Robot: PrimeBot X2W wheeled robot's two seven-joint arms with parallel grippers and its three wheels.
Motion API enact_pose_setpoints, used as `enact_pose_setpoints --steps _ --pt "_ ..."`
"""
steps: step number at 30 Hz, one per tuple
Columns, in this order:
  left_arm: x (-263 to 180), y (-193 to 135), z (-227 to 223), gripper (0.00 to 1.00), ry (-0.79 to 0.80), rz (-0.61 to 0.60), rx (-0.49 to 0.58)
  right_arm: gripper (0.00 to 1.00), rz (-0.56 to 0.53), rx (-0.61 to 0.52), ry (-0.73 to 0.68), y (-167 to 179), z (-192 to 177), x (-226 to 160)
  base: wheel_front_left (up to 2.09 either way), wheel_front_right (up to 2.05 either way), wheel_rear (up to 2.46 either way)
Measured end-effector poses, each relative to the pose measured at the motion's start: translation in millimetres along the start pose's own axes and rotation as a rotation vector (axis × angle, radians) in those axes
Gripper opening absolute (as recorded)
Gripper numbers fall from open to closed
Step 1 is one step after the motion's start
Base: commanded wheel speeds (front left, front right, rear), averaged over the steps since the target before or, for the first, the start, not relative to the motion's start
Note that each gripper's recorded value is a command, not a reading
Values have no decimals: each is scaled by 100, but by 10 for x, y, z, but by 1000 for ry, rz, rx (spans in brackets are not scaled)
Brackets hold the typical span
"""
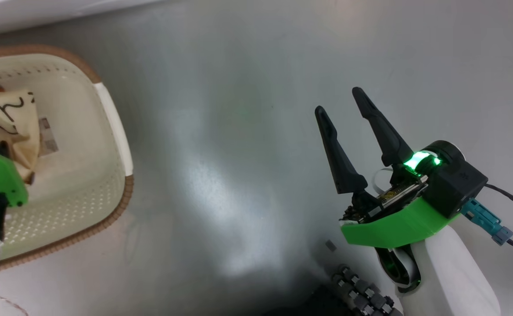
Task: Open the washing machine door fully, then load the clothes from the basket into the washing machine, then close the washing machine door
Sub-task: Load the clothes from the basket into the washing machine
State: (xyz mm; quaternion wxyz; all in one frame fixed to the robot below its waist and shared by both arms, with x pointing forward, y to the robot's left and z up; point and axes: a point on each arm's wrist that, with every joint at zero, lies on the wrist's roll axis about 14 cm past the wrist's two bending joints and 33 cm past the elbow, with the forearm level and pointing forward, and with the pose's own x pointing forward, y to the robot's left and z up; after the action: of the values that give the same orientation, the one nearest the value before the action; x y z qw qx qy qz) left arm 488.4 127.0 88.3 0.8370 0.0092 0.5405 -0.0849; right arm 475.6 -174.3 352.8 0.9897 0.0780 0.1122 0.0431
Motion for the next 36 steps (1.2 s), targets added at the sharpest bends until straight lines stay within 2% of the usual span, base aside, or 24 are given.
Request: enact_pose_setpoints --steps 6,7,8,9,10,18,27,36 --pt "159 77 -113 100 50 37 4 100 -13 23 30 -40 -125 -2 0 0 0" --pt "202 85 -115 85 52 44 -1 100 -19 20 37 -62 -151 -9 0 0 0" --pt "221 79 -114 44 52 47 -11 100 -21 18 40 -73 -160 -11 0 0 0" --pt "237 67 -120 11 52 45 -15 100 -24 18 43 -82 -170 -12 0 0 0" --pt "251 59 -132 0 55 44 -16 100 -27 21 45 -90 -179 -14 0 0 0" --pt "261 66 -120 0 32 46 -24 100 -25 18 39 -97 -169 18 0 0 0" --pt "89 9 227 0 -148 36 -23 100 -16 17 -6 -68 -20 67 0 0 0" --pt "-271 -123 525 0 -290 7 -50 100 8 -11 -61 26 212 57 0 0 0"
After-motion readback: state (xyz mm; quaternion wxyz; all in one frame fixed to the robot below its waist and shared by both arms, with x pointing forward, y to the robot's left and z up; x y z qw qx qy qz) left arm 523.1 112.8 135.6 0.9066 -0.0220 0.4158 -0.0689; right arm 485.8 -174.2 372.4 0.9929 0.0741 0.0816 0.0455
